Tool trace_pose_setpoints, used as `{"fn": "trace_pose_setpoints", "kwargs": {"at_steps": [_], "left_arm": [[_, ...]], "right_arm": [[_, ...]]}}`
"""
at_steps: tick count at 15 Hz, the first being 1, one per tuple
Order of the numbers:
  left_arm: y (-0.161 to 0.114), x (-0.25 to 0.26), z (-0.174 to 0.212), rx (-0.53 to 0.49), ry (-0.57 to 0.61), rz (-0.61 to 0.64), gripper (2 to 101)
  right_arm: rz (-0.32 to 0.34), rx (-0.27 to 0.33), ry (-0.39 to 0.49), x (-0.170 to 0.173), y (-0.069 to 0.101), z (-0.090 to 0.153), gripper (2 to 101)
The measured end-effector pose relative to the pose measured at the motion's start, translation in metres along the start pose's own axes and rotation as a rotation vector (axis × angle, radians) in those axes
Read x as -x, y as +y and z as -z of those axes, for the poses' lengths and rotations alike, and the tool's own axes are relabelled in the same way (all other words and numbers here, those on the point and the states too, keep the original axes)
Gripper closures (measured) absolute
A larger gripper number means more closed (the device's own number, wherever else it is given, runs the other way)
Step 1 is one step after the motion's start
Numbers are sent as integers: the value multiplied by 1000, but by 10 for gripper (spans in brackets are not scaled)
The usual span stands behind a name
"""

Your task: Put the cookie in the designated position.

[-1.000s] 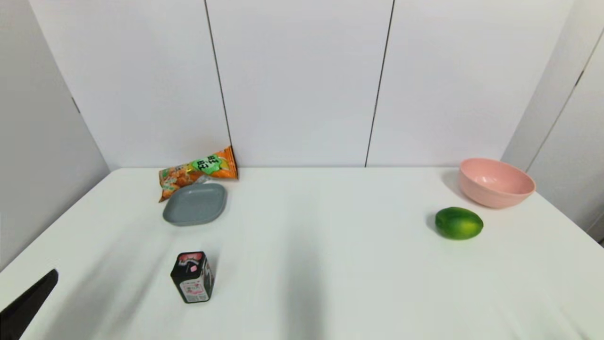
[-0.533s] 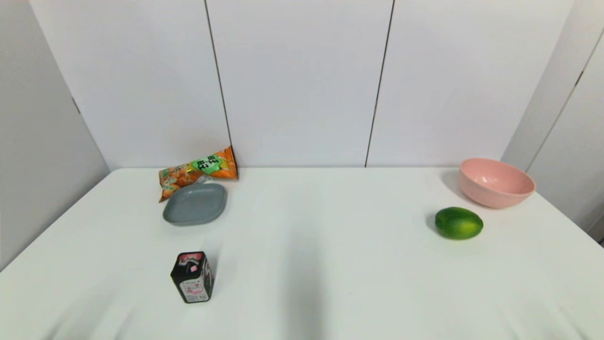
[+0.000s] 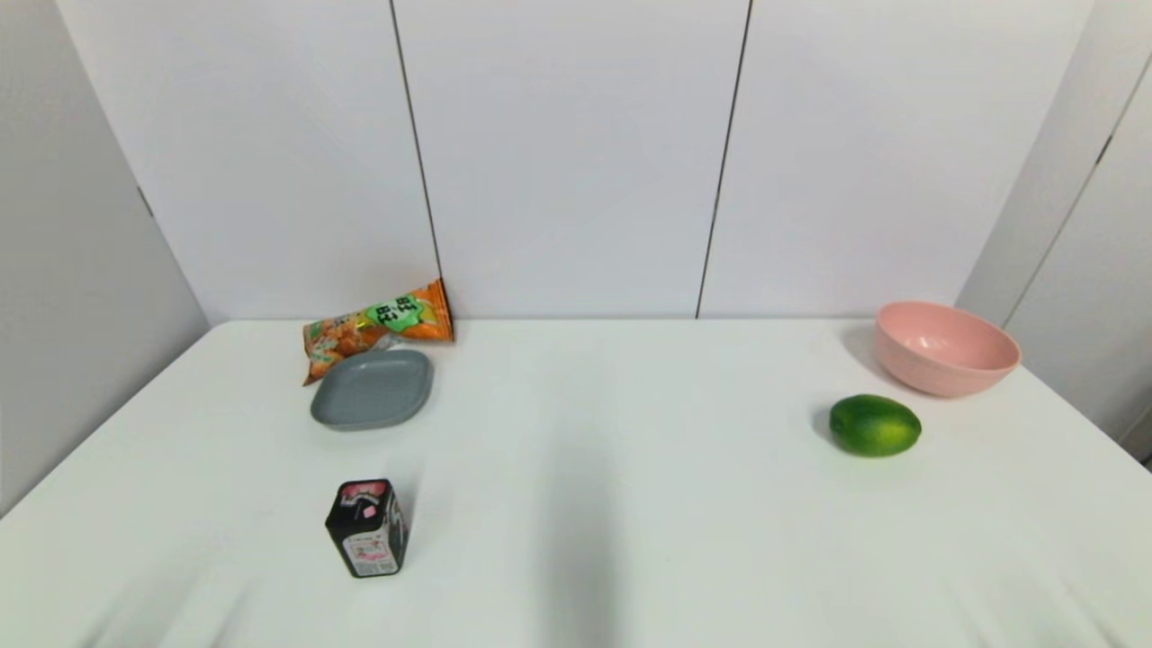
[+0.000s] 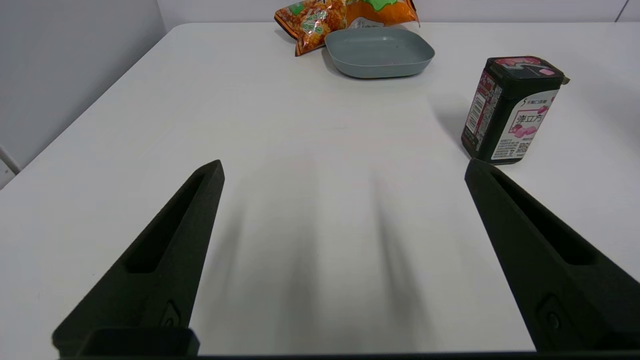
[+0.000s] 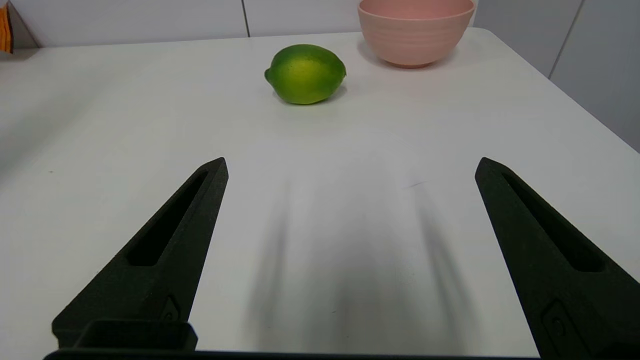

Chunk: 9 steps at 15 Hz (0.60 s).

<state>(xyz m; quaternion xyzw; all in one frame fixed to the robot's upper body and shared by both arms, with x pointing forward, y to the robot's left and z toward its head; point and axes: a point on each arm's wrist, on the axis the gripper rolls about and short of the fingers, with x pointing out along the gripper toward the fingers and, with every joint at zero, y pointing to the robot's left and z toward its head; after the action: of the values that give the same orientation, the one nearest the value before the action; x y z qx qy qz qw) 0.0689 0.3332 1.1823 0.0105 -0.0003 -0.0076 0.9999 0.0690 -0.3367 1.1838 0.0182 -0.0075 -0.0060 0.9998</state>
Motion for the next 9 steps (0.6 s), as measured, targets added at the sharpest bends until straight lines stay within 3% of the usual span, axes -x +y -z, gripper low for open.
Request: {"fn": "trace_pose_setpoints", "kwargs": {"at_steps": [9], "left_arm": [[0,0,0,0,0,0,54]], "right_arm": [[1,-2,4,0,0,0,43]]}}
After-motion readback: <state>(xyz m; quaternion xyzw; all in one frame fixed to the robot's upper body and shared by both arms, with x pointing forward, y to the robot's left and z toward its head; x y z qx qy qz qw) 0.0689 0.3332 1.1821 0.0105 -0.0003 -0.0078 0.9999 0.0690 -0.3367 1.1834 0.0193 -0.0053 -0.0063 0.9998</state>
